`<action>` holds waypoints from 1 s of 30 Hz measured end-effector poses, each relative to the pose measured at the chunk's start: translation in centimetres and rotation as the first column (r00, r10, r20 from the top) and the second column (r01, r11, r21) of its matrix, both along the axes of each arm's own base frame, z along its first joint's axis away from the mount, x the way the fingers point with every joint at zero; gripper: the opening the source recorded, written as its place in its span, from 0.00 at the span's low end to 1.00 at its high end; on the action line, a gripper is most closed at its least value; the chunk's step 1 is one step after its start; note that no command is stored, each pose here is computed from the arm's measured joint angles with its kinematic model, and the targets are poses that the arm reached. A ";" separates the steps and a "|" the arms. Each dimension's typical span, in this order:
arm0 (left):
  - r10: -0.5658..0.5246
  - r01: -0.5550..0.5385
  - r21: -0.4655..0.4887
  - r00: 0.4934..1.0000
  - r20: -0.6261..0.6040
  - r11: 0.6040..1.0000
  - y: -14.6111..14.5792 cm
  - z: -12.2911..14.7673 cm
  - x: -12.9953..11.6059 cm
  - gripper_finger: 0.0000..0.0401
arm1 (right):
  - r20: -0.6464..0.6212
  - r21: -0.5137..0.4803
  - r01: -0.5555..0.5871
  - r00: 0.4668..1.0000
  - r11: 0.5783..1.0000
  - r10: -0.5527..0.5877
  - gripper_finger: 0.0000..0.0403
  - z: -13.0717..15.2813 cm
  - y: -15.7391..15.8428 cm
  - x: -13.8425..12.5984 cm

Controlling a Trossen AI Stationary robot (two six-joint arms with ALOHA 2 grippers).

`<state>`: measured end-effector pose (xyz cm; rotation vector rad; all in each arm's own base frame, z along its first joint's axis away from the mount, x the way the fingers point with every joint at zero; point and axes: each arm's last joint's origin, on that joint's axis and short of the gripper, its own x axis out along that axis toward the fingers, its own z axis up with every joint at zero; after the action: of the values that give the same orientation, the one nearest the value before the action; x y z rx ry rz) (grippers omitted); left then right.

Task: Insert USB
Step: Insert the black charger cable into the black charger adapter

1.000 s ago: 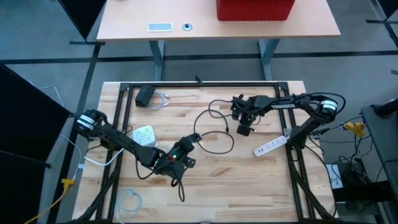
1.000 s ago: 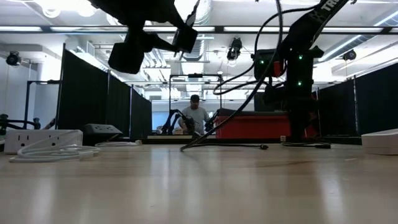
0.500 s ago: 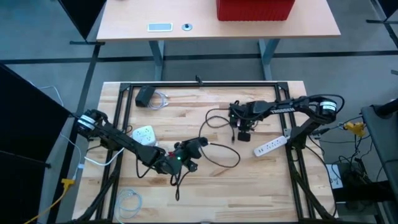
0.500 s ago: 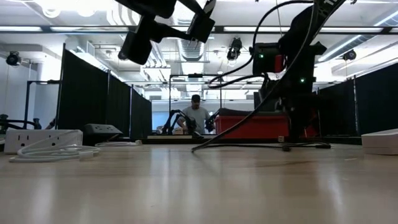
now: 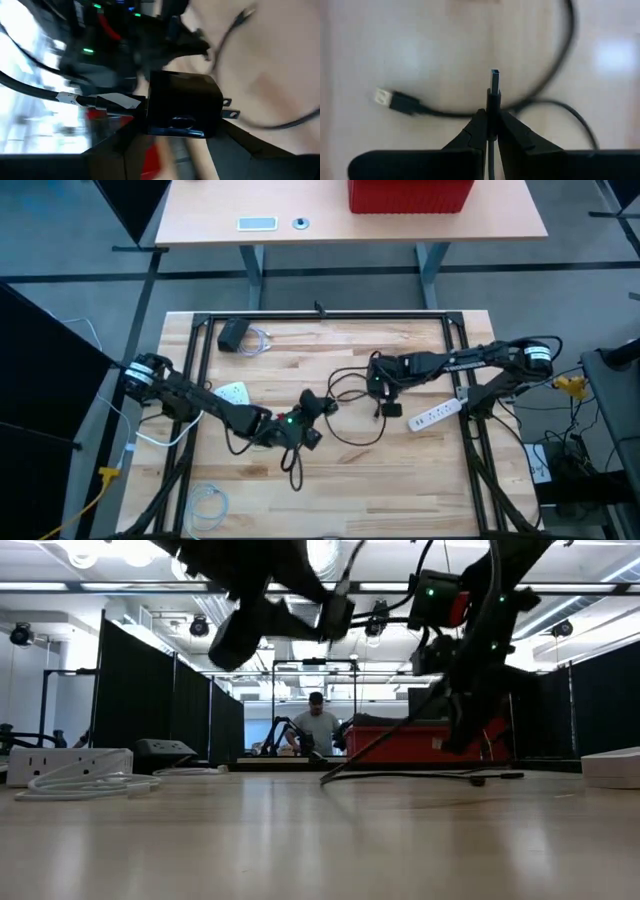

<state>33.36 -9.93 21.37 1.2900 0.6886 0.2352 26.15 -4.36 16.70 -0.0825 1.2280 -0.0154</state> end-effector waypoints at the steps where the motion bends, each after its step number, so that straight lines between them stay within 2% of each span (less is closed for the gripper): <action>1: 0.017 -0.017 -0.029 1.000 -0.004 0.999 0.2 -0.2 -0.1 0.43 | -0.002 -0.002 -0.012 1.000 1.000 0.012 0.04 -0.5 0.1 0.2; 5: 0.044 -0.045 -0.122 0.999 -0.004 0.992 0.1 -0.6 -0.5 0.43 | -0.028 0.003 -0.013 1.000 1.000 0.013 0.04 -1.9 0.0 0.8; 8: 0.034 -0.035 -0.189 0.999 -0.004 0.981 -0.3 -0.5 -1.0 0.43 | -0.025 0.021 -0.010 1.000 1.000 0.010 0.06 -1.9 0.0 1.1; 13: 0.030 -0.028 -0.290 1.000 0.001 0.957 -0.3 -0.3 -1.3 0.43 | -0.006 0.035 -0.016 1.000 0.999 0.016 0.27 -1.1 0.1 0.8; 17: 0.034 -0.030 -0.299 0.999 0.007 0.954 -0.3 -0.3 -1.4 0.43 | -0.028 0.033 -0.034 0.999 0.999 0.035 0.42 -0.3 0.3 0.0; 21: 0.036 -0.032 -0.301 0.999 0.007 0.953 -0.3 -0.3 -1.4 0.43 | -0.057 0.021 -0.047 0.997 0.999 0.049 0.51 0.3 0.3 -1.5; 25: 0.048 -0.041 -0.314 0.999 0.013 0.949 -0.3 -0.3 -1.4 0.43 | 0.015 0.007 -0.035 0.999 0.999 0.035 0.53 -0.5 -0.1 -2.4; 30: 0.069 -0.059 -0.336 0.997 0.018 0.940 -0.3 -0.3 -1.5 0.43 | 0.049 0.020 -0.037 0.998 0.999 0.036 0.47 -1.7 0.1 -3.0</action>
<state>31.89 -10.19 21.04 0.9366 0.7124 0.1799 23.13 -4.25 15.05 -0.0859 1.1777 0.0276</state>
